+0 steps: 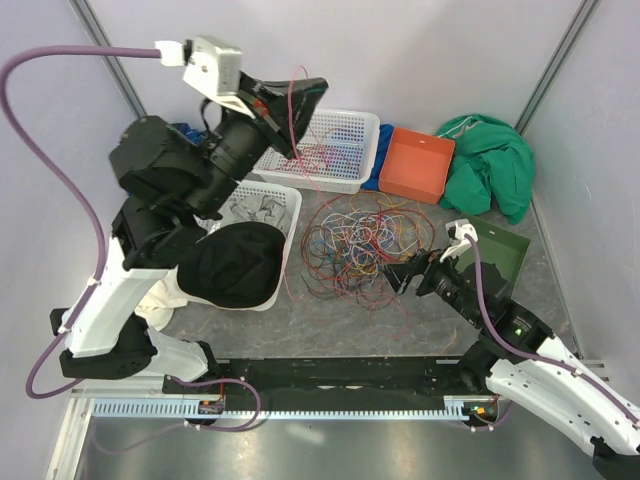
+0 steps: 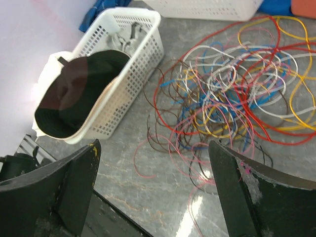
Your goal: Untangle the cables
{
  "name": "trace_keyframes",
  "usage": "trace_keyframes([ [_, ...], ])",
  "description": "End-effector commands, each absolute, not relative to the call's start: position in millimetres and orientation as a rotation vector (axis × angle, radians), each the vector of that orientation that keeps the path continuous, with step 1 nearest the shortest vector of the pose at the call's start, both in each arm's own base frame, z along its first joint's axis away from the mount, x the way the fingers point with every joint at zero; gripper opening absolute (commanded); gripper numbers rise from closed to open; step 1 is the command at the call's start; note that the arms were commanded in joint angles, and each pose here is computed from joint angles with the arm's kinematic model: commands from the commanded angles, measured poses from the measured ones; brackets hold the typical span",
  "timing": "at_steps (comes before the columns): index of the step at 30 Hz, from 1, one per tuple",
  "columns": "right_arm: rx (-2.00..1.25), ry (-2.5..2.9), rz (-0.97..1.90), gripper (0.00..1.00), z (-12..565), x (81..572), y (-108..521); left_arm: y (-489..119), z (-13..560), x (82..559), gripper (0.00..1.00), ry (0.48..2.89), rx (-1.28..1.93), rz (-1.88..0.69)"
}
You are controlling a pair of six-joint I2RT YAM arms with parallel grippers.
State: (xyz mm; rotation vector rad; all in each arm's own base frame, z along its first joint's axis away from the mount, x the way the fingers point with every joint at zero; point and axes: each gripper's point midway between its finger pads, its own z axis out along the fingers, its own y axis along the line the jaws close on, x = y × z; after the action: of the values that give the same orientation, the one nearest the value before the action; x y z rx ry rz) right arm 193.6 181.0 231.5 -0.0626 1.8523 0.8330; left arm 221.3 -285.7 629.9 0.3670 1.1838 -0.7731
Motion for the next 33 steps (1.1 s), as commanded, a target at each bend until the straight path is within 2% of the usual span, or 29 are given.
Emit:
trace_keyframes([
  [1,-0.098,1.700,0.919,0.98,271,201,197,-284,656,213,0.02,1.104,0.404,-0.768],
  [9,-0.112,1.592,0.991,0.98,304,218,222,-291,655,208,0.02,1.100,0.436,-0.808],
  [14,-0.081,1.609,0.966,0.98,301,222,218,-290,643,227,0.02,1.135,0.425,-0.683],
  [21,-0.048,1.672,0.892,0.98,281,218,201,-299,618,289,0.02,1.209,0.386,-0.454],
  [26,-0.035,1.674,0.827,0.98,284,218,187,-306,591,347,0.02,1.288,0.325,-0.480],
  [29,-0.033,1.667,0.811,0.98,289,216,182,-289,586,394,0.02,1.293,0.253,-0.477],
  [33,-0.024,1.651,0.810,0.98,293,214,178,-284,600,425,0.02,1.188,0.224,-0.475],
])
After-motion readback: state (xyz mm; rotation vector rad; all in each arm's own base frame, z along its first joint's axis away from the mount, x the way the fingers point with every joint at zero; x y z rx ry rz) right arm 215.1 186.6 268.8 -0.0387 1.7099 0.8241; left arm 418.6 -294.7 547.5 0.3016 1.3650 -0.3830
